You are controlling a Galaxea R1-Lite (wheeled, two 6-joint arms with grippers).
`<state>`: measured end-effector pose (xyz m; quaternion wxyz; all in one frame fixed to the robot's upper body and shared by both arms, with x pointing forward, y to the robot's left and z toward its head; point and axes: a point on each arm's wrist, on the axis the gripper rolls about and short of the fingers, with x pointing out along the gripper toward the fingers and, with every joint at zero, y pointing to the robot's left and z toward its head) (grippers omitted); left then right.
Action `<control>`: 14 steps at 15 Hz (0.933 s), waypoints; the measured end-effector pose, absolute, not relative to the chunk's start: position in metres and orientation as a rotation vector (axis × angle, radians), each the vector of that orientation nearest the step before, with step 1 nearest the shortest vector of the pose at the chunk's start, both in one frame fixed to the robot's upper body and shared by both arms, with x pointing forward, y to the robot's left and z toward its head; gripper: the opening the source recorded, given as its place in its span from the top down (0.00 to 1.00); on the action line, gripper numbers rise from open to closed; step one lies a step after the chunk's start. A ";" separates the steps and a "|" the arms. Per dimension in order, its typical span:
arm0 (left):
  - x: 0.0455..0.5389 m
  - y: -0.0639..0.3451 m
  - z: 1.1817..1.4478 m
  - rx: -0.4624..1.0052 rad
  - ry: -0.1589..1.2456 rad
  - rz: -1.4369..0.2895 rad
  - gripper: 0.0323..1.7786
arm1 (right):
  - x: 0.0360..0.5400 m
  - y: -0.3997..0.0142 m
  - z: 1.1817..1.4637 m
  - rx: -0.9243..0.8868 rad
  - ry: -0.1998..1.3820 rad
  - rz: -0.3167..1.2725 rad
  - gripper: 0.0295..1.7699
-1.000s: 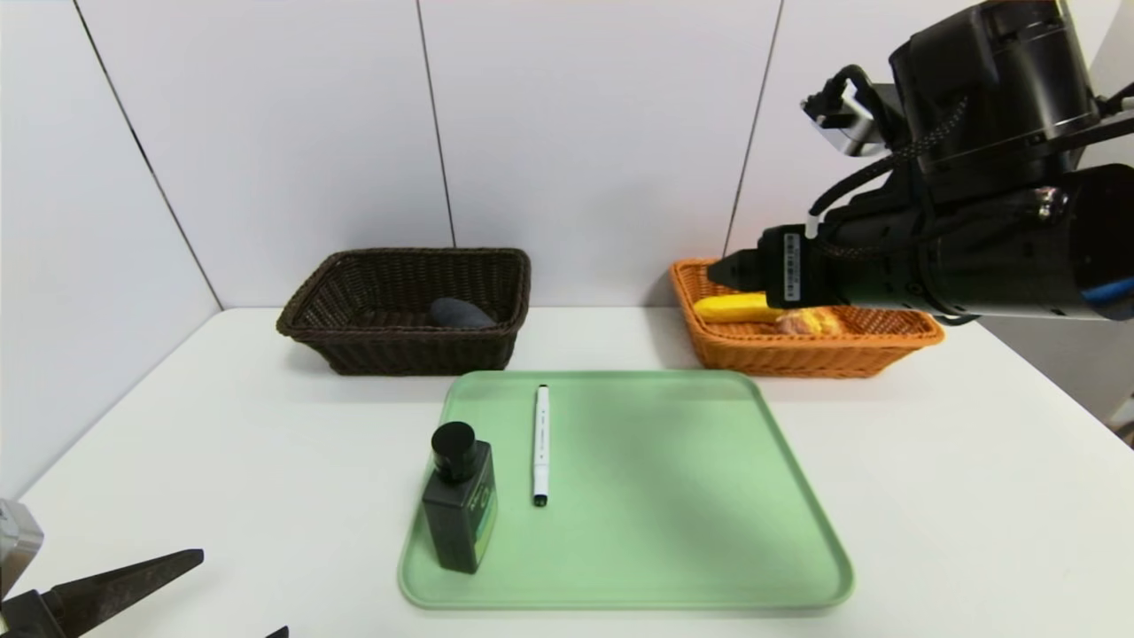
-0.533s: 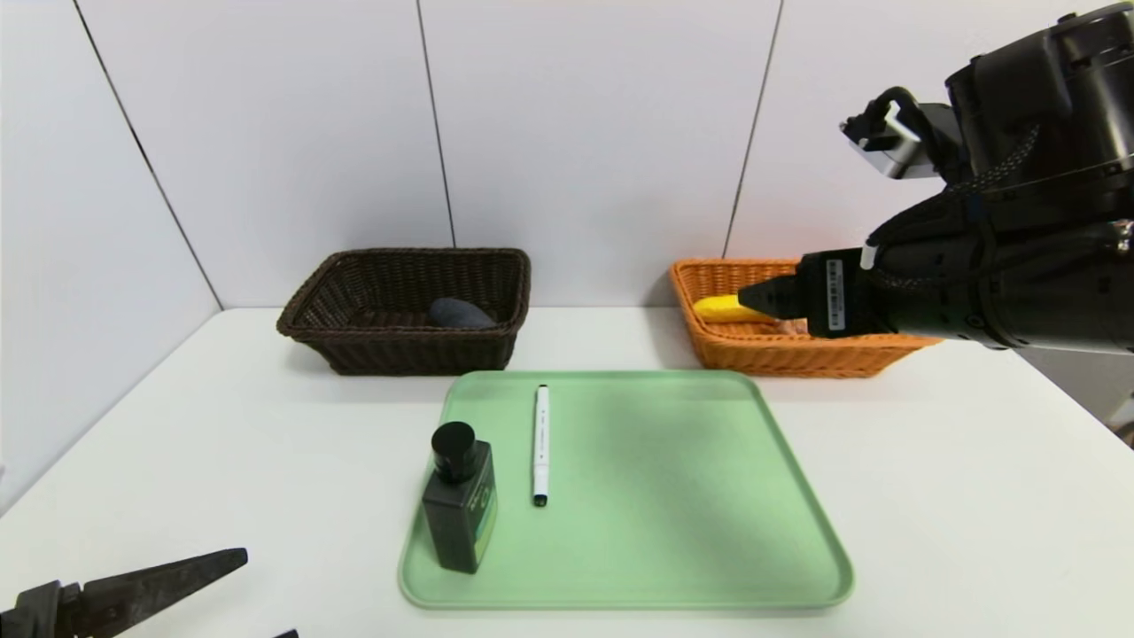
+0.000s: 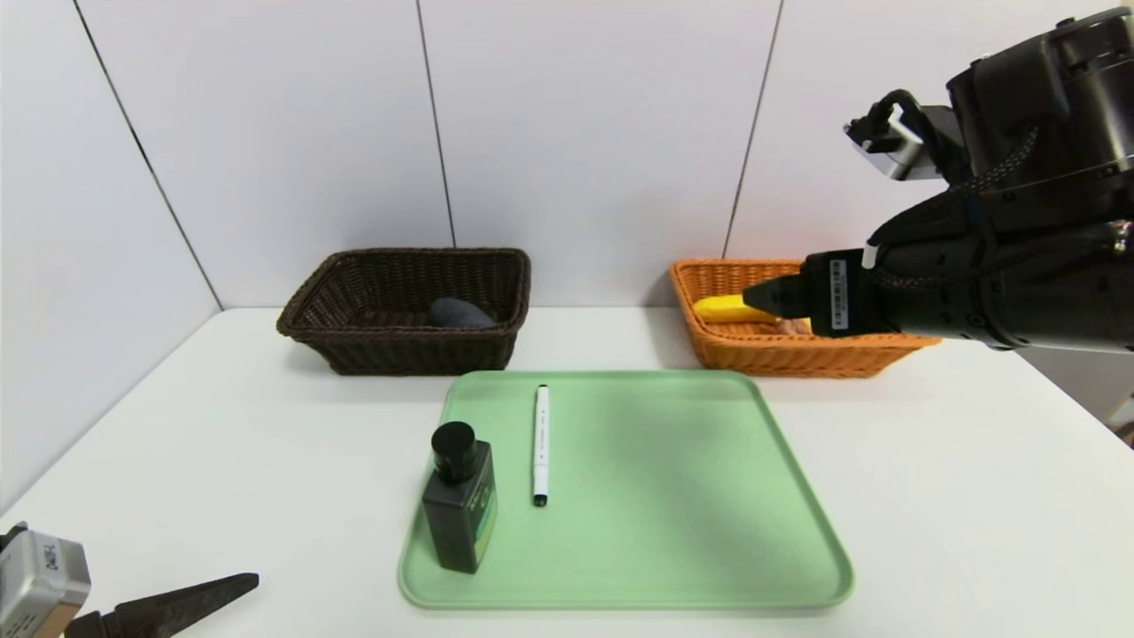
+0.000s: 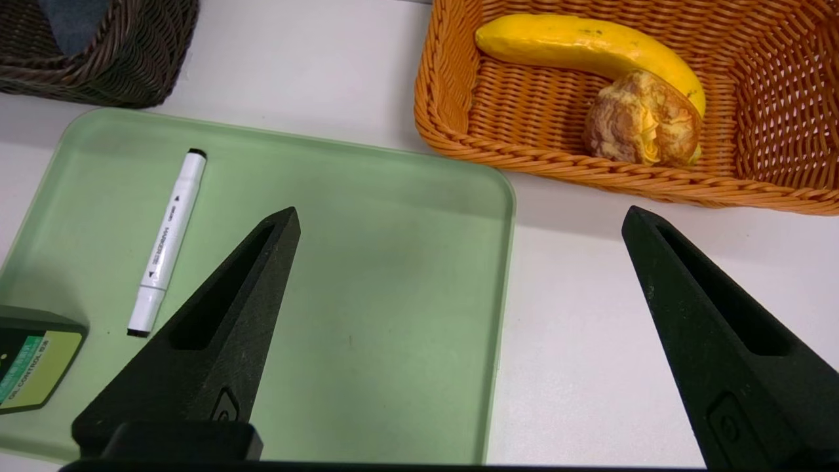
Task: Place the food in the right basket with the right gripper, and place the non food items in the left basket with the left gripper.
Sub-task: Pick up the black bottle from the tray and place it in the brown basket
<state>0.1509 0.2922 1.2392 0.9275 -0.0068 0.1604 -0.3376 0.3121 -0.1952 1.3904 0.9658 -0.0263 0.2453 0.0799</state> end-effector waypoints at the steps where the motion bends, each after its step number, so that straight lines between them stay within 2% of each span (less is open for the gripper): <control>1: 0.149 0.292 1.236 -0.002 0.325 -0.717 0.05 | 0.312 -0.195 1.390 -0.053 0.497 0.162 0.04; 5: 0.147 0.291 1.231 0.057 0.328 -0.748 0.05 | 0.312 -0.195 1.390 -0.055 0.499 0.161 0.04; 8: 0.148 0.288 1.233 0.032 0.346 -0.849 0.05 | 0.312 -0.195 1.388 -0.059 0.504 0.161 0.04; 14: 0.175 0.269 1.247 -0.019 0.430 -0.894 0.05 | 0.313 -0.198 1.386 -0.059 0.510 0.149 0.04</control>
